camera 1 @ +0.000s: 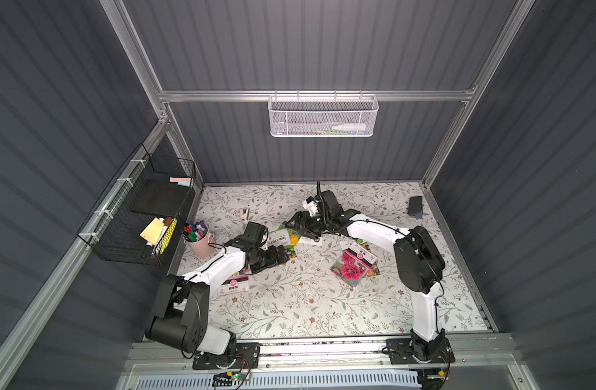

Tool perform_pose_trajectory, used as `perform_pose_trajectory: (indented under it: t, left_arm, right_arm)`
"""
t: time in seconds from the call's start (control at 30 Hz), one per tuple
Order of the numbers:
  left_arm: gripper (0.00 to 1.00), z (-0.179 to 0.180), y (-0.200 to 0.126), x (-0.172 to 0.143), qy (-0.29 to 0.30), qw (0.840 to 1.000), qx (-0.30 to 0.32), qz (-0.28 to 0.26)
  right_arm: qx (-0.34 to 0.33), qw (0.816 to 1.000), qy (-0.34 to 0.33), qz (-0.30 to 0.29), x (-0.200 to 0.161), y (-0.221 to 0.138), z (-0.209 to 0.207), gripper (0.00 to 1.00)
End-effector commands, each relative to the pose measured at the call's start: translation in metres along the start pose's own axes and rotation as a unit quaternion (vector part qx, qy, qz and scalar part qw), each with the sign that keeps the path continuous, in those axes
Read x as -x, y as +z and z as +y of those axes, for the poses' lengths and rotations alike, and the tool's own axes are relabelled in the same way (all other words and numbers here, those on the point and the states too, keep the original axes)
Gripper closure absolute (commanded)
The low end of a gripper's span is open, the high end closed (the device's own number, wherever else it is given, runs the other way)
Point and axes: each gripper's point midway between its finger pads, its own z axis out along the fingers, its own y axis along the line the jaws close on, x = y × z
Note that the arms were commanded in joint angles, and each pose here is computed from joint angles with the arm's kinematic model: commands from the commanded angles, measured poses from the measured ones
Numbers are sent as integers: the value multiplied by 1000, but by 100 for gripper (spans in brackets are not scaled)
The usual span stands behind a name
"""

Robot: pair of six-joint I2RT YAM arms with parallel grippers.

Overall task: Arrange the seed packets in a row
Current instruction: Pick up the seed packet from the center of the board.

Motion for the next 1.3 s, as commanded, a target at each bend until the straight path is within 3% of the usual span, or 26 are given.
perform_pose_trajectory:
  t: [0.0, 0.23, 0.6, 0.93, 1.03, 1.27]
  left_arm:
    - [1, -11, 3, 26, -17, 996, -79, -39]
    - [1, 15, 12, 37, -27, 996, -66, -52]
    - [1, 50, 57, 31, -87, 996, -24, -13]
    - [1, 34, 78, 43, -147, 985, -94, -4]
    - [1, 28, 76, 46, -151, 983, -106, -2]
    - [1, 23, 66, 44, -139, 985, -103, -1]
  right_arm:
    - [-28, 998, 11, 59, -23, 14, -31, 23]
    - [-13, 998, 16, 68, -11, 28, -44, 25]
    - [-6, 993, 55, 100, -8, 62, -62, 28]
    - [27, 991, 94, 94, -10, 71, -69, 46]
    - [18, 992, 93, 80, -6, 65, -72, 58]
    - [34, 994, 98, 31, 10, 39, -79, 100]
